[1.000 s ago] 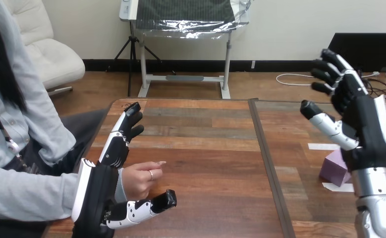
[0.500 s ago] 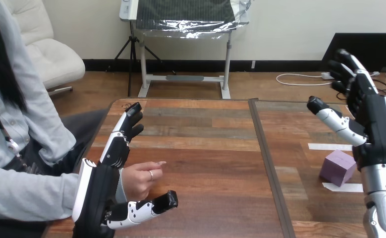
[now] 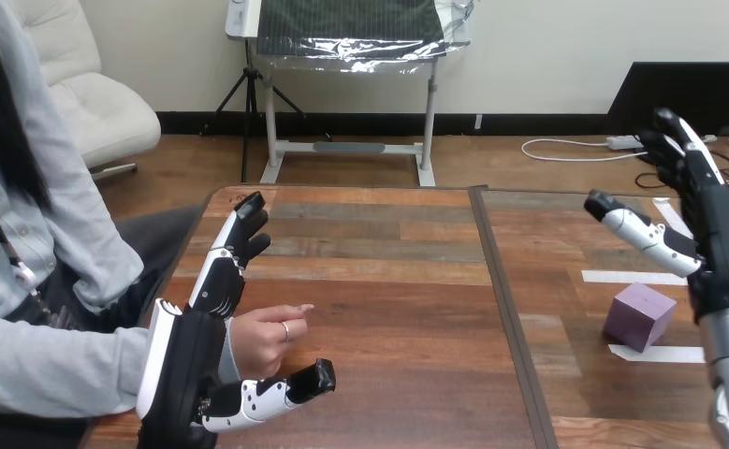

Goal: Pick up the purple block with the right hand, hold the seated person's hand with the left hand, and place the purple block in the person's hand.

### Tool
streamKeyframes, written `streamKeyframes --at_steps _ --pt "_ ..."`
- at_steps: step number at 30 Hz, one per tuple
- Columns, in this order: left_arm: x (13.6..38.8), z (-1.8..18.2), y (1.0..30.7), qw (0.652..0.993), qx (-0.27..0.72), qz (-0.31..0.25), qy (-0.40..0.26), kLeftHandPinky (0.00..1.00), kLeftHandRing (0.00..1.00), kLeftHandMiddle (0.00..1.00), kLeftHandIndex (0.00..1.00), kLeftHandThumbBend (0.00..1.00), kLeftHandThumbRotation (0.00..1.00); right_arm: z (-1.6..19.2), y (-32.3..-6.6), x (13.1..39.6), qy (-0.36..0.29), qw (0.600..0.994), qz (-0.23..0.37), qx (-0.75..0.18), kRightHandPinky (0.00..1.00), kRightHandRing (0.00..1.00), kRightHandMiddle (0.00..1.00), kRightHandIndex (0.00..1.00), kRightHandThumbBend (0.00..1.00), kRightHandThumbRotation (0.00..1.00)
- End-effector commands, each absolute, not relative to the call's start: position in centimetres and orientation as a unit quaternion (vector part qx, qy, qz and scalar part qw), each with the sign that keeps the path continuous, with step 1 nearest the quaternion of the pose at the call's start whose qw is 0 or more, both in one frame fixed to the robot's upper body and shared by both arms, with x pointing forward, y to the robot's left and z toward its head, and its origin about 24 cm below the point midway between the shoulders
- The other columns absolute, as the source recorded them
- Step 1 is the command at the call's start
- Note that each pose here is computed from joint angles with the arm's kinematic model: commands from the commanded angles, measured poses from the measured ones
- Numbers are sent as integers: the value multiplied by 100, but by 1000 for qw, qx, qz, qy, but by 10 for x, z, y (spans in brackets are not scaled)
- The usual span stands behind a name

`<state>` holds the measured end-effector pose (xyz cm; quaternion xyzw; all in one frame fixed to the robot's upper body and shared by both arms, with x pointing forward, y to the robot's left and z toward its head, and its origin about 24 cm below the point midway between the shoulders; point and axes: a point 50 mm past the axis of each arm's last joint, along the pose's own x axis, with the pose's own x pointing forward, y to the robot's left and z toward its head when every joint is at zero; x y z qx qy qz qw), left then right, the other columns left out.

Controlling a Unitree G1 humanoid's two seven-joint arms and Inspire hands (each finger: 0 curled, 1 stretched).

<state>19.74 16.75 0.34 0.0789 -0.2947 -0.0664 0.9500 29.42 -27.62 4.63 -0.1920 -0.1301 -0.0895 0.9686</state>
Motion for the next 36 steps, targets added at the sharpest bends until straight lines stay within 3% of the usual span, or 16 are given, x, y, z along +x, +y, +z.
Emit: streamKeyframes --at_steps 1,36 --pt "208 17 164 937 72 -67 -336 90 95 96 94 100 54 73 -282 314 -149 958 -100 -223 91 90 88 93 100 46" --pt "202 16 166 936 74 -67 -337 91 95 97 94 100 53 47 -307 313 7 943 -115 -312 81 85 86 91 99 35"
